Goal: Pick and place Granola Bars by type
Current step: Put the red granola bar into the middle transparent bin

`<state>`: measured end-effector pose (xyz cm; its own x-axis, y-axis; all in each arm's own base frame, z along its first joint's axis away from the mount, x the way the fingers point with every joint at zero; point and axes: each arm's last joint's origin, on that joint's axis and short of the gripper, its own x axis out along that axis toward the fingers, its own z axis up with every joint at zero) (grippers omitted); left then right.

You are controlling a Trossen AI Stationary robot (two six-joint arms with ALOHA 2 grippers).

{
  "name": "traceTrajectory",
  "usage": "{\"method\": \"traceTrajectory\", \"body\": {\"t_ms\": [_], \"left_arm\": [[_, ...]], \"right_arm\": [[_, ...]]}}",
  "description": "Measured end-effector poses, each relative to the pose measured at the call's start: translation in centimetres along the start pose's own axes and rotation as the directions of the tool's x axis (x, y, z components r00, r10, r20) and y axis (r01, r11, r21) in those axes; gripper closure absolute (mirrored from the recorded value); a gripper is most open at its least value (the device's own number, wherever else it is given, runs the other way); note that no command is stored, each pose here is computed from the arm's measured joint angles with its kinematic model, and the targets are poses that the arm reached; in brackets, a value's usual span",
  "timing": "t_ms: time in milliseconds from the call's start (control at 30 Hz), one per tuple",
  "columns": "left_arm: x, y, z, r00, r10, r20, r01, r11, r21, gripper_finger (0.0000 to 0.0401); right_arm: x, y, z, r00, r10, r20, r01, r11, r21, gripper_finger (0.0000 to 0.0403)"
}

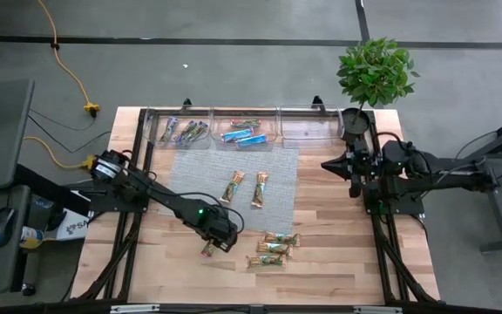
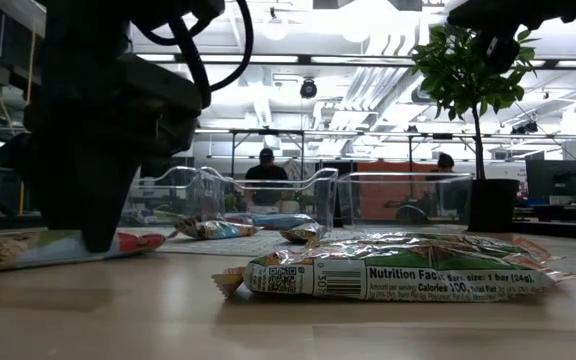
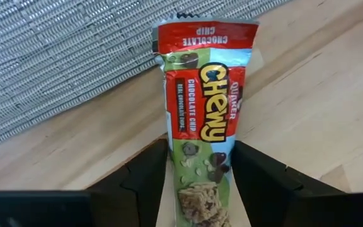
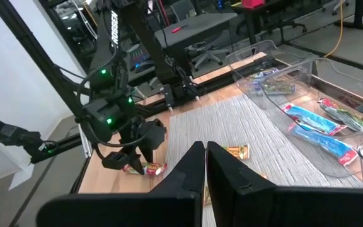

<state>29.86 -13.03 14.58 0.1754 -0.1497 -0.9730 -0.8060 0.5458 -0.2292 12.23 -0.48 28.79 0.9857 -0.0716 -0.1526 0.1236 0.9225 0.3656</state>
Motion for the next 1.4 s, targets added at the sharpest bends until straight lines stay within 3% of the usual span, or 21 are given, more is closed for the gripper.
{"method": "traceTrajectory", "body": {"t_ms": [400, 567, 633, 833, 1067, 1267, 1400], "left_arm": [[-0.8, 0.0, -0.1, 1.000, 0.012, -0.009, -0.011, 0.998, 0.058, 0.0341], [-5.6, -1.0, 1.1, 0.978, -0.015, 0.209, -0.013, 0.991, 0.130, 0.0352], [-7.6, -0.8, 2.0, 0.952, 0.024, 0.305, -0.071, 0.987, 0.143, 0.0352], [-14.2, -0.8, 7.5, 0.821, 0.060, 0.568, -0.183, 0.970, 0.162, 0.0353], [-18.6, 2.6, 16.7, 0.729, 0.104, 0.676, -0.253, 0.959, 0.125, 0.0353], [-20.1, 7.9, 22.3, 0.735, 0.128, 0.666, -0.237, 0.968, 0.076, 0.0353], [-19.2, 10.6, 25.0, 0.750, 0.178, 0.637, -0.301, 0.949, 0.089, 0.0353]], "right_arm": [[0.0, 0.3, -0.1, 1.000, -0.018, 0.007, 0.018, 1.000, -0.007, 0.0403], [0.0, 0.3, -0.1, 1.000, -0.019, 0.007, 0.019, 1.000, -0.003, 0.0403], [0.0, 0.3, -0.1, 1.000, -0.019, 0.008, 0.019, 1.000, -0.001, 0.0403], [0.0, 0.3, -0.2, 1.000, -0.019, -0.002, 0.019, 1.000, 0.000, 0.0403], [0.0, 0.3, -0.2, 1.000, -0.019, -0.001, 0.019, 1.000, 0.000, 0.0403], [0.0, 0.3, -0.2, 1.000, -0.023, 0.000, 0.023, 1.000, -0.010, 0.0403], [0.0, 0.3, -0.2, 1.000, -0.026, -0.001, 0.026, 1.000, -0.017, 0.0403]]}}
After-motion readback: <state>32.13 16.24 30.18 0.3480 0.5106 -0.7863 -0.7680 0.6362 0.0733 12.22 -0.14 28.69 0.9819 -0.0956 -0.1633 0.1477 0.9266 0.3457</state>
